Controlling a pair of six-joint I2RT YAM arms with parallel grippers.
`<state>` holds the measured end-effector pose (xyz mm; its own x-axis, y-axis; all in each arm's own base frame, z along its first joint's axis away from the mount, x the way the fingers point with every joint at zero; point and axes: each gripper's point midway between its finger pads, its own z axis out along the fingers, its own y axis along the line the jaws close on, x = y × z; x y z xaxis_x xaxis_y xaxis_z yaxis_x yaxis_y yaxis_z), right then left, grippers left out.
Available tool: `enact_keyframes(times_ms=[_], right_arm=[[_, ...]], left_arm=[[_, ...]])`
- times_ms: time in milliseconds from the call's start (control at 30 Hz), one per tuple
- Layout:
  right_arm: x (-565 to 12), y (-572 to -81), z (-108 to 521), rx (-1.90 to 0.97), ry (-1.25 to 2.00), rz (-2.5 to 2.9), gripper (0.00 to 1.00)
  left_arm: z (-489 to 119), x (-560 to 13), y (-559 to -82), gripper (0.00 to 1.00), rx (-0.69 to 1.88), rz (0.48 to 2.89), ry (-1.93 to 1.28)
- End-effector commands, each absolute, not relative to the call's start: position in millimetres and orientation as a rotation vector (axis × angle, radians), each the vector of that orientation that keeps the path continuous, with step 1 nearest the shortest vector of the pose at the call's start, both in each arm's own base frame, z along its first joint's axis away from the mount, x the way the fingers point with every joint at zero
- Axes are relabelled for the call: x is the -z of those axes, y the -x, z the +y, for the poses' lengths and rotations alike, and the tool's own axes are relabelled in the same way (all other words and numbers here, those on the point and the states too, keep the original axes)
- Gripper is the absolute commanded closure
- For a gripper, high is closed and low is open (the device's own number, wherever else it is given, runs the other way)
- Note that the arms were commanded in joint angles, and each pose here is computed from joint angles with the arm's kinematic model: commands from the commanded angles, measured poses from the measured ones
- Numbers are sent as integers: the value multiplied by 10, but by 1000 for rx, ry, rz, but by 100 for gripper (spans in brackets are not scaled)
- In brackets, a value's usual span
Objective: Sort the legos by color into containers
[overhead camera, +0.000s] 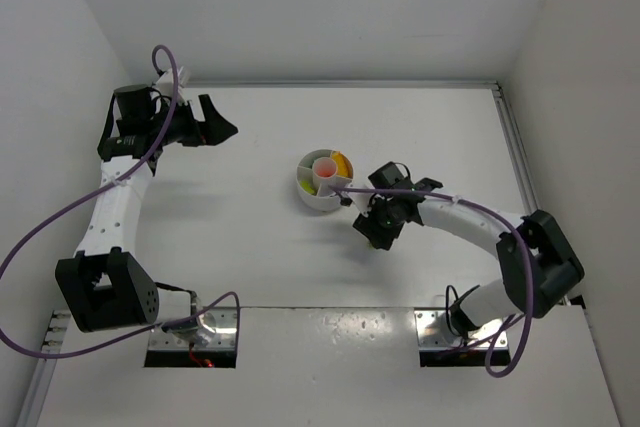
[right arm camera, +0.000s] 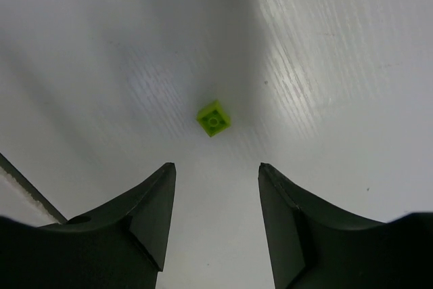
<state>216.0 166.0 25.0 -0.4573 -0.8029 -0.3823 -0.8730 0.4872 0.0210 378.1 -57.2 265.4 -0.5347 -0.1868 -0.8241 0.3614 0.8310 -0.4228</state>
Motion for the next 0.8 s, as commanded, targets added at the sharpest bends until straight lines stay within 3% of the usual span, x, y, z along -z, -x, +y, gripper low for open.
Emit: enact_keyframes(times_ms=[0, 767], right_arm=[[-307, -2299, 1820, -362, 1510, 2255, 47], [20, -2311, 1895, -367, 1911, 1995, 49]], left_arm=[[-515, -2820, -3811, 0, 669, 1963, -138], [-516, -2782, -3803, 0, 673, 1971, -134]])
